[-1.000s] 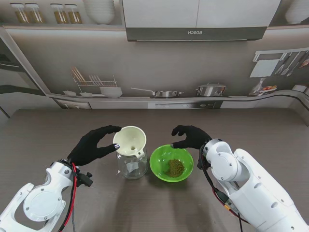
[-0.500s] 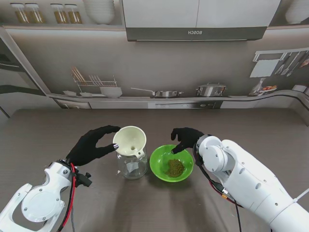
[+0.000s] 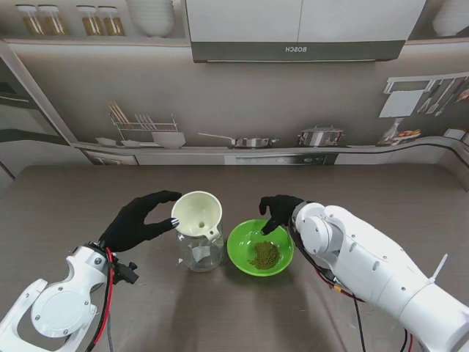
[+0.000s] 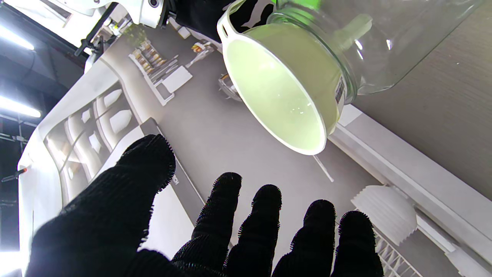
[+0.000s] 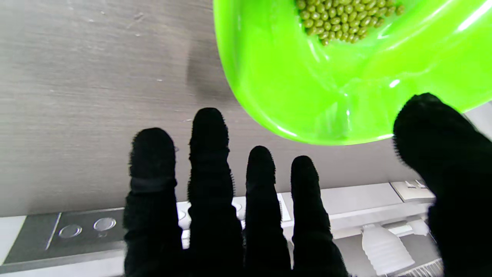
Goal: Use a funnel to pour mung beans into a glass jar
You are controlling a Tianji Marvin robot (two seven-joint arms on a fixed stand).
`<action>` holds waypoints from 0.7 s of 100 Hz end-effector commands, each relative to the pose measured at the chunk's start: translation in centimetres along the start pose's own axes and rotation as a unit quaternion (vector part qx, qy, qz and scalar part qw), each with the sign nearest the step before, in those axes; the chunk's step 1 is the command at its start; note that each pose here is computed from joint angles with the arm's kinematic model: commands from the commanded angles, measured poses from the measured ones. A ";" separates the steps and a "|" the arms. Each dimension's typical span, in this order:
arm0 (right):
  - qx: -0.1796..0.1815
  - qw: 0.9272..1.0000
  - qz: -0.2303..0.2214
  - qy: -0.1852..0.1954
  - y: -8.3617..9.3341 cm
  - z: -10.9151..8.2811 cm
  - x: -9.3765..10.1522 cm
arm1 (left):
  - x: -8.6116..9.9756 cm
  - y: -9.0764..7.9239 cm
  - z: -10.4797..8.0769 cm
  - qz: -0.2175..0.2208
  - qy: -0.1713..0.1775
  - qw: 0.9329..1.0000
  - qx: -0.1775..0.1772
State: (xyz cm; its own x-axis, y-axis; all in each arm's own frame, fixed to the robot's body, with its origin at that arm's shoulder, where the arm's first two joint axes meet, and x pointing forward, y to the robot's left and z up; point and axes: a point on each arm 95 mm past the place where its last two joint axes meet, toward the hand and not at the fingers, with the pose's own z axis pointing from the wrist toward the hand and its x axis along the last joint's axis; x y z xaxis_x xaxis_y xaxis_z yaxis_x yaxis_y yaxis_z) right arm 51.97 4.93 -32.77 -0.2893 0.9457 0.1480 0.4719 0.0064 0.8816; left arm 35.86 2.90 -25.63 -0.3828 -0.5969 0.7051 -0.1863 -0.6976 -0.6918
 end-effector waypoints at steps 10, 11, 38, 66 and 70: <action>0.012 1.000 -0.006 -0.004 -0.3 0.7 0.0 | 0.2 0.2 0.1 -0.004 0.000 1.000 -0.011; 0.012 1.000 -0.007 -0.004 -0.3 0.7 0.0 | 0.2 0.2 0.1 -0.005 0.000 1.000 -0.011; 0.019 1.000 -0.019 -0.010 -1.0 1.5 -0.1 | 0.1 0.3 0.3 -0.007 -0.001 1.000 -0.016; 0.030 0.999 -0.025 -0.009 -1.3 2.2 0.2 | 0.0 0.3 0.2 -0.008 -0.002 1.000 -0.017; 0.031 0.999 -0.024 -0.008 -1.4 2.3 0.2 | 0.0 0.3 0.3 -0.008 -0.002 1.000 -0.016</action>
State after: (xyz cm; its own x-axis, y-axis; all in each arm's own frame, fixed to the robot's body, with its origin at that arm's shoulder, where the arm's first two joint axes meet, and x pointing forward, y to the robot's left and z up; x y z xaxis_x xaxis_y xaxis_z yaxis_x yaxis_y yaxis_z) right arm 53.26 5.36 -34.83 -0.2911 0.9525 0.0897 0.4952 0.0698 0.8660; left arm 36.08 2.73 -25.57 -0.3799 -0.5898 0.7126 -0.2049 -0.6976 -0.6866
